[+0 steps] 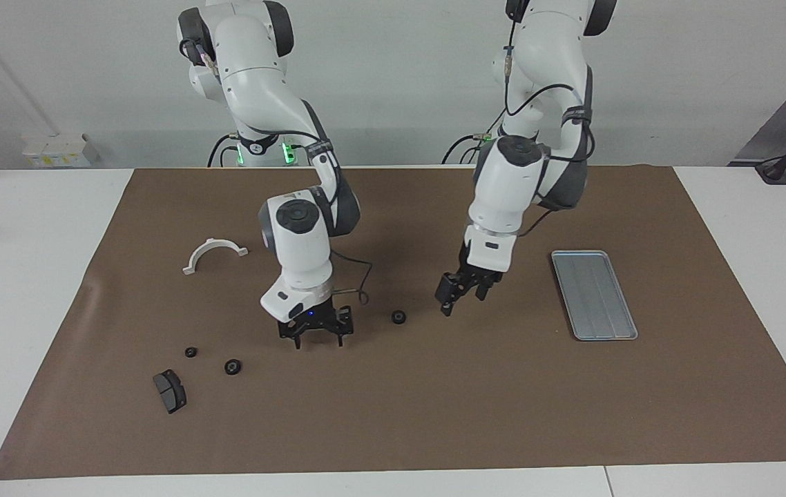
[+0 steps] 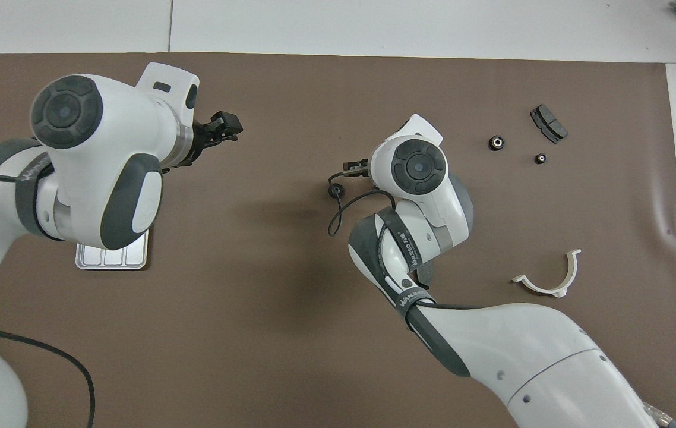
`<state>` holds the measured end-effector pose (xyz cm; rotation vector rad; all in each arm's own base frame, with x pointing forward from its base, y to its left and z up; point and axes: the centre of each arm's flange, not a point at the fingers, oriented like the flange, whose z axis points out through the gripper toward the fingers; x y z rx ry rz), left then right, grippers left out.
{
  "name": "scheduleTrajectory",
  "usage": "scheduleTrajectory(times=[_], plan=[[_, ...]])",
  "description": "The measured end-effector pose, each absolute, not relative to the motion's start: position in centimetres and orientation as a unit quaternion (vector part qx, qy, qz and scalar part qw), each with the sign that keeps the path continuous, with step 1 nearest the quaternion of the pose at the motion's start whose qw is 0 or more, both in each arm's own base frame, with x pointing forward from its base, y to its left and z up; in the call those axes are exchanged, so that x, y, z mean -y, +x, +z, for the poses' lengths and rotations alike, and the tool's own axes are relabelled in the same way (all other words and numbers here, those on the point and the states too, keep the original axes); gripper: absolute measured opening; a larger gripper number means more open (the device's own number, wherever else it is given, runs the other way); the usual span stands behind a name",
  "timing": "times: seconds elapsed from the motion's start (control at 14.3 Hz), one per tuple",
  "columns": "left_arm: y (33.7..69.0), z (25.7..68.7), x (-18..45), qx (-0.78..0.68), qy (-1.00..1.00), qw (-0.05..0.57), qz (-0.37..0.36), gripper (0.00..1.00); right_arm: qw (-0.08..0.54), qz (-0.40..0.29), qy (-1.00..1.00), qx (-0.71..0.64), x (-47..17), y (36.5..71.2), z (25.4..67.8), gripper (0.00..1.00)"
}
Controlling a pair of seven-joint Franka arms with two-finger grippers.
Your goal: Place bearing gear from tray to pile
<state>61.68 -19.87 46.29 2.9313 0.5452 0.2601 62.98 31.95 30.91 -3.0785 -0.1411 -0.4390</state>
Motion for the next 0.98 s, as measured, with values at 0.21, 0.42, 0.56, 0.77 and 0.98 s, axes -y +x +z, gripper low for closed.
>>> scheduleTrajectory(times=[0.21,0.42,0.56,0.77,0.98], plan=[[61.8,46.7,16.3,-0.147,0.985,0.059,0.069,1.0,0.02,-0.142,-0.988,0.06,-35.0,61.4,30.9,0.98],[61.8,46.6,13.9,-0.112,0.991,0.047,0.05,1.0,0.022,-0.143,-0.987,0.074,-36.7,60.4,30.6,0.97],[61.7,47.2,11.0,-0.063,0.996,0.039,0.038,1.0,0.023,-0.143,-0.986,0.08,-37.3,59.9,30.4,0.96],[60.7,48.5,7.8,0.039,0.999,0.031,0.016,1.0,0.018,-0.14,-0.985,0.098,-38.7,58.8,29.8,0.9],[60.1,49.1,8.1,0.074,0.997,0.021,0.006,1.0,0.011,-0.137,-0.985,0.104,-38.7,58.6,29.2,0.82]])
